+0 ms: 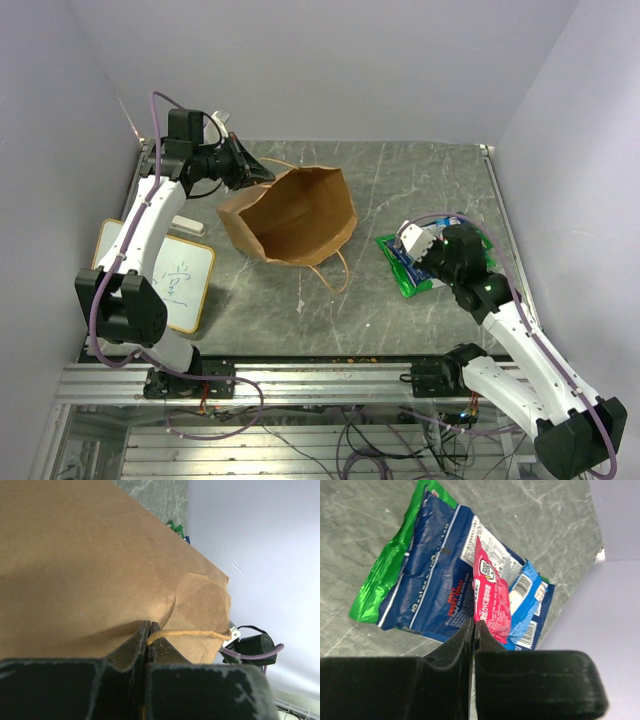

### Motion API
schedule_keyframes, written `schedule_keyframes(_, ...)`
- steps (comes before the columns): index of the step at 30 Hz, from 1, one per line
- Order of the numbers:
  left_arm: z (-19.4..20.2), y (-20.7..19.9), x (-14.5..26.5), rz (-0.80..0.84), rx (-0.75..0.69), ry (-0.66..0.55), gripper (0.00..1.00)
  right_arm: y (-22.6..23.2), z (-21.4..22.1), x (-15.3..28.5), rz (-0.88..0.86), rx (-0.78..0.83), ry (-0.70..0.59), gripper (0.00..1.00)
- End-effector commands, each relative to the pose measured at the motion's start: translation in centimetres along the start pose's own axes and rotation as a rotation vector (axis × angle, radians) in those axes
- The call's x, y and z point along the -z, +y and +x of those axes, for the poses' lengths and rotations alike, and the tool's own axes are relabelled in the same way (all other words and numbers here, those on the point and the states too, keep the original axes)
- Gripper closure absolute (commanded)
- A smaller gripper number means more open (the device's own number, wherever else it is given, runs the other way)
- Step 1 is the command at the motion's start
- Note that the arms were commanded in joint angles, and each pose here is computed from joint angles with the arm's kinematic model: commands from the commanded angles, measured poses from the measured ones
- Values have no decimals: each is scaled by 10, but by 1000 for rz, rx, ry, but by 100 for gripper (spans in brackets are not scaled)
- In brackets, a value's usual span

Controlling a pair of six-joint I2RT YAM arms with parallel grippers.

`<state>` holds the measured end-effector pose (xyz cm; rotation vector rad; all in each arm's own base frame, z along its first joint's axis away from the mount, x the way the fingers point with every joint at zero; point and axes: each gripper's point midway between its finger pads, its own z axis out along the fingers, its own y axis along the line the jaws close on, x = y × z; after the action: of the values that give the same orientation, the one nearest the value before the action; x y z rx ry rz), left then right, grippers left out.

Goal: Take the snacks out of the paper bag

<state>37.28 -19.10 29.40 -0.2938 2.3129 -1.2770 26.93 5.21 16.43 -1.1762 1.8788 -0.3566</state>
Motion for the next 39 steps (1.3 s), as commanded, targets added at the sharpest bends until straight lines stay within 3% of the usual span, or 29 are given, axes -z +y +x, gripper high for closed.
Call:
schedule_keyframes(1,1,-11,9,43,-17,-11,93,19,5,-4,-73,3,-8,100)
schedule_keyframes(12,-1,-16,10,54,-31,-18,93,36,11,-4,-130,-14,-5,99)
schedule_keyframes(15,-3,-20,11,67,-38,-19,93,36,11,-2,-132,-8,-6,85)
schedule_keyframes(19,-3,-25,11,91,-52,-19,93,30,4,3,-122,-3,-31,75)
schedule_keyframes(25,-4,-41,10,143,-66,-19,93,-3,-15,15,3,-25,-89,45)
schedule_keyframes(32,-2,-102,6,312,-31,-21,93,-70,-64,29,251,-300,-251,20)
schedule_keyframes(33,-1,-109,6,332,-21,-19,93,-76,-72,30,264,-336,-284,14)
schedule_keyframes(34,0,-115,6,352,-8,-19,93,-80,-79,30,266,-363,-312,1)
schedule_keyframes(39,-11,-113,11,330,2,-50,93,-90,-109,31,250,-472,-433,0)
